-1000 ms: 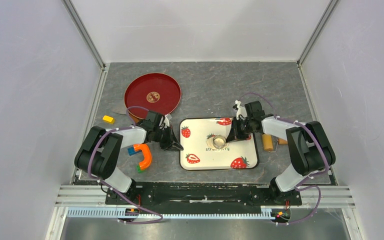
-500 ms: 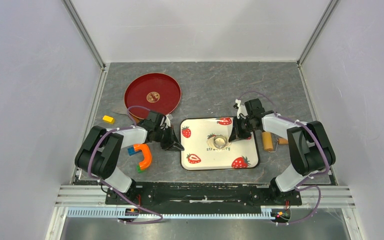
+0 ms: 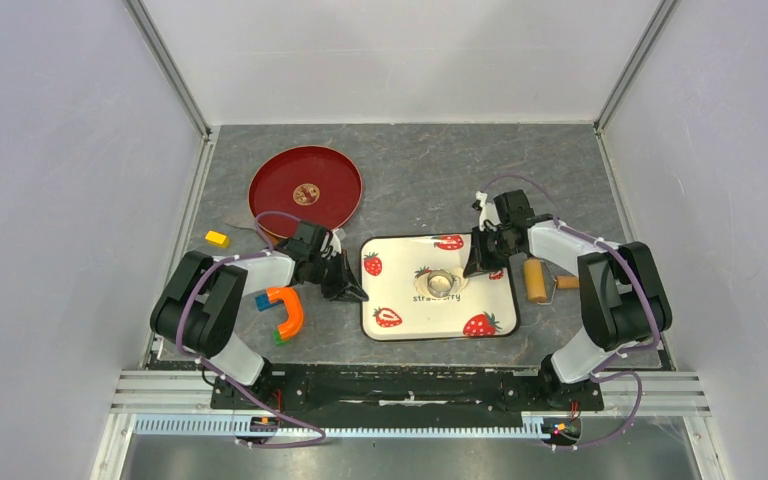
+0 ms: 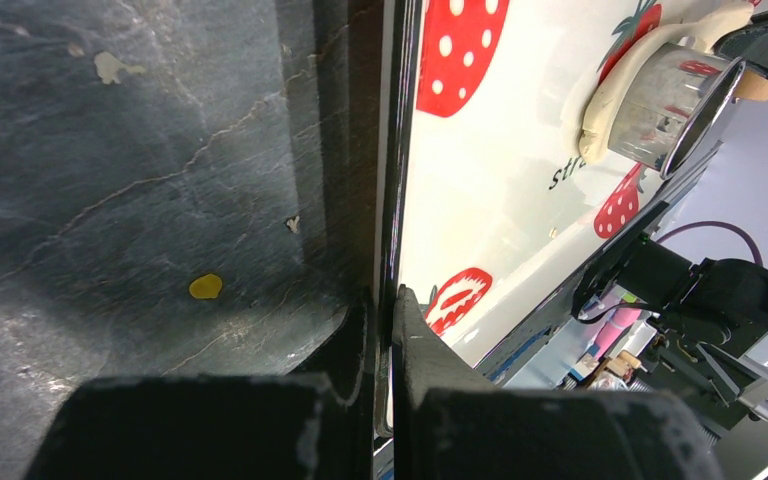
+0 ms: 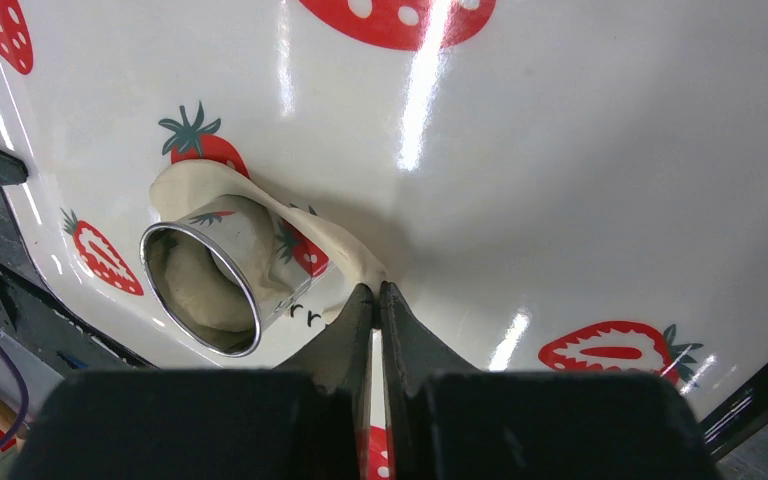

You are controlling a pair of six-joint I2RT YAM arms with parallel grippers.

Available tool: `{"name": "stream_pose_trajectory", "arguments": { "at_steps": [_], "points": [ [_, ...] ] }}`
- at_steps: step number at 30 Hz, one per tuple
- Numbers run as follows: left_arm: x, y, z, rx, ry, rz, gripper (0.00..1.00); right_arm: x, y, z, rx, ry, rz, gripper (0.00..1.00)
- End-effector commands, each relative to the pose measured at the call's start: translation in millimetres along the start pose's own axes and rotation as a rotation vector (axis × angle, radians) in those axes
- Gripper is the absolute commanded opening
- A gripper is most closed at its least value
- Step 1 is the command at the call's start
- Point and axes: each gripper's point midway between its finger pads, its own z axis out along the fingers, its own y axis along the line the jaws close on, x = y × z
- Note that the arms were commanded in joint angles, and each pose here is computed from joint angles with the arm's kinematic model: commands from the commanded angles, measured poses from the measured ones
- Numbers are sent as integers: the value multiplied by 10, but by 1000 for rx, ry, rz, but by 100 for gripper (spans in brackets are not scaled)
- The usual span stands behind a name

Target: Roll out the dumpling wrappers from the dough

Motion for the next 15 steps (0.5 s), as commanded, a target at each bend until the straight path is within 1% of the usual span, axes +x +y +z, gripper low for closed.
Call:
{"name": "stream_pose_trajectory", "arguments": {
  "at_steps": [1,6,15],
  "points": [
    [103,514,53,-211,9,0,2,-218,-16,-84,26,-45,-34,4],
    [100,505,52,-209,9,2,2,-313,-24,-93,39,-42,-44,5],
    [104,511,53,-211,12,1,2,-435,55,-71,2,-20,-47,6]
  ]
}}
